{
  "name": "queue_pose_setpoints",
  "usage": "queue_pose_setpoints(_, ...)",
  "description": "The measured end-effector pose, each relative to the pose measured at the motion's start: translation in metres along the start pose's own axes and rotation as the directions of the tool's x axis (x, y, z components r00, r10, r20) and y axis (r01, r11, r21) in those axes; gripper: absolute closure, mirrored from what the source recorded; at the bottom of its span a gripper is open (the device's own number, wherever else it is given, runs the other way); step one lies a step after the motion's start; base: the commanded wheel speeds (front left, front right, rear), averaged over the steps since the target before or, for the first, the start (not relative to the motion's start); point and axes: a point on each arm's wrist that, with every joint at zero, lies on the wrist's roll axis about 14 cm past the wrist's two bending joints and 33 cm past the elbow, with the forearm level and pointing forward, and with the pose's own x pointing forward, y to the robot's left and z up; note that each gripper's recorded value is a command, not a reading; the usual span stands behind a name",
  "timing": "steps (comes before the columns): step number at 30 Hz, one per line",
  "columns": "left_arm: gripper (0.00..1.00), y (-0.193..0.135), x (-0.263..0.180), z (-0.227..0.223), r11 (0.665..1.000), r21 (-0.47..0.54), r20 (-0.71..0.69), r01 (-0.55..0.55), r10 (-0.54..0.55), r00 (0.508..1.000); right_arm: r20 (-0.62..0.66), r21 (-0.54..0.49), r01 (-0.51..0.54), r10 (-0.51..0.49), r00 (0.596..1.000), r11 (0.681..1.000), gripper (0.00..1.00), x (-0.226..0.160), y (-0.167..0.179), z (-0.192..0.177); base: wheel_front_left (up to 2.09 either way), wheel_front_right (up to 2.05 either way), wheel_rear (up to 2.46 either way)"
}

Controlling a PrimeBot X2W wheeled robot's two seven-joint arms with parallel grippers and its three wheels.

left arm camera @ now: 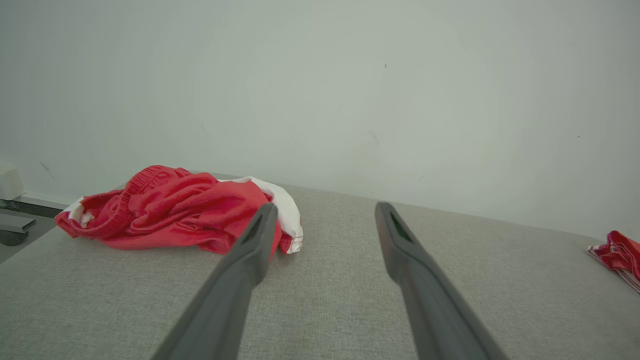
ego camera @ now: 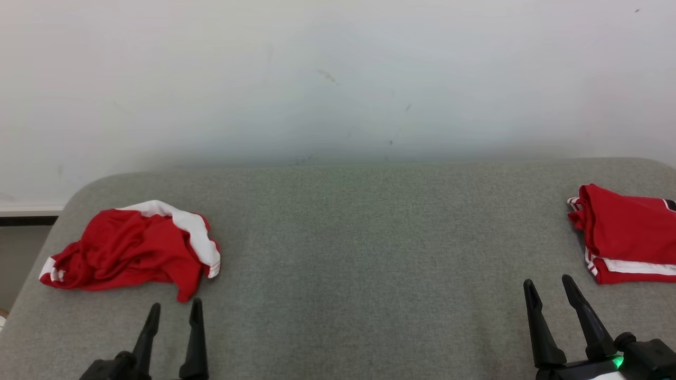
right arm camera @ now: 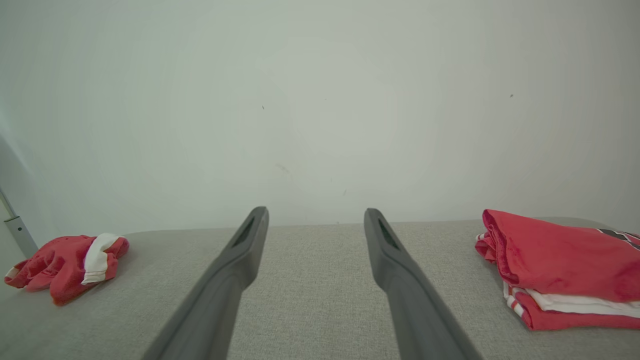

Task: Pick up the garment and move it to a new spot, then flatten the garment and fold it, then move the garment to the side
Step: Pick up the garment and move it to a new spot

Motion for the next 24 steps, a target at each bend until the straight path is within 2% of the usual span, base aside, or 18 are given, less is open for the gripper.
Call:
queue_pose_setpoints(16, 0.00, 0.000, 0.000, 0.002, 1.000, 0.000, 0.007, -0.002, 0.002, 1.000, -0.010, 0.007, -0.015, 0.015, 1.000, 1.000, 0.00, 0.002, 0.007, -0.004, 0.00, 0.00, 0.00)
queue_pose_setpoints(24, 0.00, 0.012, -0.004, 0.006, 0.999, 0.004, 0.017, -0.037, 0.037, 0.999, -0.035, 0.022, -0.051, 0.052, 0.998, 0.998, 0.00, 0.007, 0.018, -0.013, 0.00, 0.00, 0.00)
